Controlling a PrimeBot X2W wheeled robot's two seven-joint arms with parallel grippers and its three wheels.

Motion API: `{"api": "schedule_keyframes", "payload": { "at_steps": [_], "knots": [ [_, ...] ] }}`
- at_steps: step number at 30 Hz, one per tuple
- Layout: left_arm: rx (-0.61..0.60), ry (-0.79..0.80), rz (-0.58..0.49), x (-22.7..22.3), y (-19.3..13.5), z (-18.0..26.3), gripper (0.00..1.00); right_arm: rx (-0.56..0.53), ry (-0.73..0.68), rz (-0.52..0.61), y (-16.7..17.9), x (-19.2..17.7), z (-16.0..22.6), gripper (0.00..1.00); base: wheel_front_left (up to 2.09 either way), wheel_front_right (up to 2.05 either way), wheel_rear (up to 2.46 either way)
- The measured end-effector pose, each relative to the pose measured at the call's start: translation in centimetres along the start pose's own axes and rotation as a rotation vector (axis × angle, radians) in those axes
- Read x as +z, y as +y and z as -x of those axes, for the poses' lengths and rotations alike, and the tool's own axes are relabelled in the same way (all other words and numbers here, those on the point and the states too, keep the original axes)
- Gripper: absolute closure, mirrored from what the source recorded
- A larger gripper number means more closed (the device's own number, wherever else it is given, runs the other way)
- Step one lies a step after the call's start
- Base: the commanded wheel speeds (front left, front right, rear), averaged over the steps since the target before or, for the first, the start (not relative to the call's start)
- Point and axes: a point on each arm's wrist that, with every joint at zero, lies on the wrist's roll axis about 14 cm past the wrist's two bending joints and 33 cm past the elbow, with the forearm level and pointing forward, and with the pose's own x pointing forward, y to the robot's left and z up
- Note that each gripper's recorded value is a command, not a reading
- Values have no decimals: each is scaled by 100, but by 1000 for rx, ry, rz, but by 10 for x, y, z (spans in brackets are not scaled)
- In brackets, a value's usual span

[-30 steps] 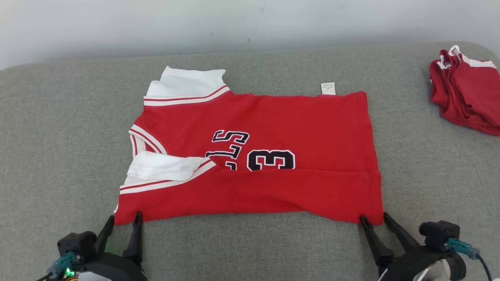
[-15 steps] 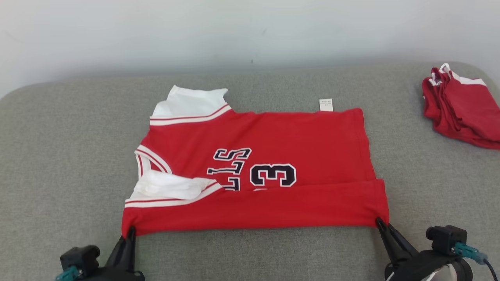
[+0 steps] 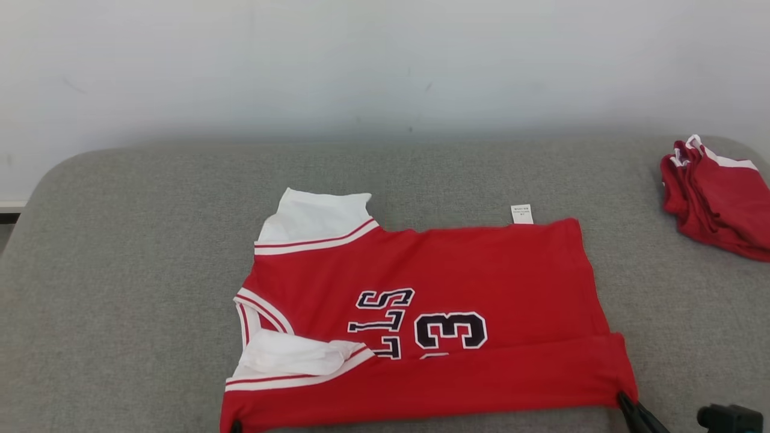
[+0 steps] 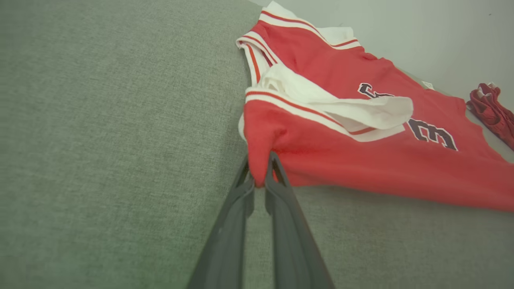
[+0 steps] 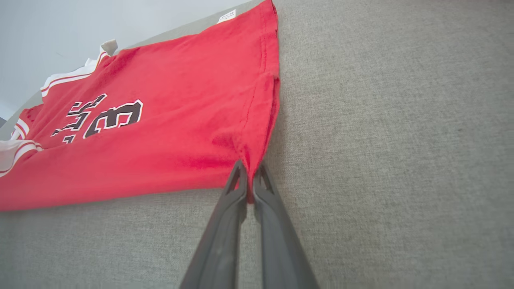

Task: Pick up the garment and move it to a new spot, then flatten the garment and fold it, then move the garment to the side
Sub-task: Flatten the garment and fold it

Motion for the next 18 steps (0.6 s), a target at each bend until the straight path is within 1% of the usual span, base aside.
{"api": "schedule_keyframes", "payload": {
  "at_steps": [3,4,5,6,7,12,14,18],
  "knots": [
    [14,10,14,-4,2,6,100,-11,6,-11,-2,-2,4,100,0,0,0],
    [14,17,15,-6,2,6,85,-11,11,-12,-1,-4,5,100,0,0,0],
    [16,12,17,-5,2,6,2,-12,15,-11,-1,-5,5,67,0,0,0],
    [18,7,18,-3,2,5,0,-10,22,1,0,-6,5,4,0,0,0],
    [17,8,9,-3,2,5,0,-6,22,14,2,-5,4,0,0,0,0],
    [30,-21,-19,6,5,2,0,3,-24,19,9,7,0,0,0,0,0],
    [35,-61,-31,18,5,0,0,5,-55,34,11,16,0,0,0,0,0],
    [38,-193,-65,59,2,-4,0,16,-142,49,19,38,-1,0,0,0,0]
  ]
}}
